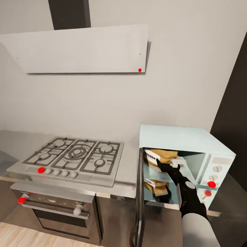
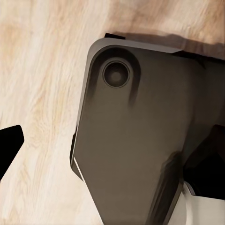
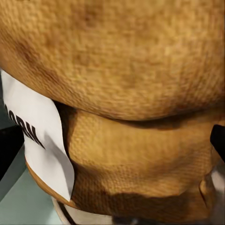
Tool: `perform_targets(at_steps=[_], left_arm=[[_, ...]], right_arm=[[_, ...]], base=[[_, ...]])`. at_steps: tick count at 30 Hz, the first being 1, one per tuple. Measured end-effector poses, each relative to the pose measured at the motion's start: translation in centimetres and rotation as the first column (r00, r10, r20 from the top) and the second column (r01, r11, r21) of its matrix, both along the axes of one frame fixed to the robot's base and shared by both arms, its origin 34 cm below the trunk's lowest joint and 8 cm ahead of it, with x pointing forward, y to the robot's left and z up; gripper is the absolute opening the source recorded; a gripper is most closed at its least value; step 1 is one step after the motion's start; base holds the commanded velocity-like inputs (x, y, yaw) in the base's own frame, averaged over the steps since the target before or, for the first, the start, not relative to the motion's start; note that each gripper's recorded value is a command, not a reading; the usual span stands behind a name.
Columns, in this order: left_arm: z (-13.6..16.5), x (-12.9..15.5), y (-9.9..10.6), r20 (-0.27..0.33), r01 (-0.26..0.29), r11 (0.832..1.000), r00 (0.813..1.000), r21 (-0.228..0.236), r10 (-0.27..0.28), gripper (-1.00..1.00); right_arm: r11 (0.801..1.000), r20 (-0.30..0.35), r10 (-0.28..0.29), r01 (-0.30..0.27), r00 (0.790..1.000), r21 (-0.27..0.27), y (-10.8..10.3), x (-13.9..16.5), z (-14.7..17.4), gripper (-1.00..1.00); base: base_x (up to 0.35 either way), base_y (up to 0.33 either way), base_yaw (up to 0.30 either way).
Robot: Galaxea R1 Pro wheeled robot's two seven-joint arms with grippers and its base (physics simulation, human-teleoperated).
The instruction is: In the kitchen, take the popcorn bag from the countertop, put it into the microwave, and heat it until the popcorn is cooked so the cooked popcorn ends up inside the bag.
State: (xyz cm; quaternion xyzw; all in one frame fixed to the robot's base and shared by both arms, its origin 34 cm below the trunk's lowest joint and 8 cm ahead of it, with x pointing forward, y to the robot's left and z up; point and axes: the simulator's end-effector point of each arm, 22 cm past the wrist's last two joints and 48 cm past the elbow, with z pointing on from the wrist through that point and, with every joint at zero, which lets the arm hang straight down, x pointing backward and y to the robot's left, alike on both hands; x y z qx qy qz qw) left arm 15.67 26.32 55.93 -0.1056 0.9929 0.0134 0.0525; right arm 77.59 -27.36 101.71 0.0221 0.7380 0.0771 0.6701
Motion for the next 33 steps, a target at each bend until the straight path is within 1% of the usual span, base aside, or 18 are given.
perform_targets(at_steps=[5, 11, 18, 21, 25, 33], left_arm=[[0.0, 0.1, 0.0, 0.002, 0.001, 1.0, 1.0, 0.002, -0.001, 1.0], [0.0, 0.1, 0.2, 0.001, -0.004, 1.0, 1.0, 0.009, 0.004, 1.0], [0.0, 0.1, 0.1, 0.001, -0.004, 1.0, 1.0, 0.009, 0.004, 1.0], [0.0, 0.1, 0.2, 0.002, -0.004, 1.0, 1.0, 0.009, 0.004, 1.0], [0.0, 0.1, 0.2, 0.001, -0.004, 1.0, 1.0, 0.01, 0.004, 1.0], [0.0, 0.1, 0.2, 0.001, -0.004, 1.0, 1.0, 0.01, 0.004, 1.0]], right_arm=[[1.0, 0.004, 0.01, -0.01, 1.0, -0.001, 0.2, 0.0, 0.1, 1.0], [1.0, 0.005, 0.02, -0.02, 1.0, -0.003, 0.4, 0.0, 0.2, 1.0], [1.0, 0.019, -0.001, 0.001, 1.0, -0.015, -0.5, 0.1, 1.2, 1.0], [0.999, 0.035, -0.014, 0.015, 0.999, -0.032, -1.4, 0.1, 2.5, 1.0], [0.999, 0.005, -0.022, 0.023, 1.0, -0.026, -1.9, 0.0, 2.5, 1.0], [0.999, -0.004, -0.022, 0.022, 1.0, -0.027, -1.9, 0.0, 2.4, 1.0]], base=[[-0.043, 0.0, 0.0], [-0.303, 0.0, 0.0], [-0.333, 0.0, 0.0], [-0.334, 0.0, 0.0], [-0.334, 0.0, 0.0], [-0.334, 0.0, 0.0]])
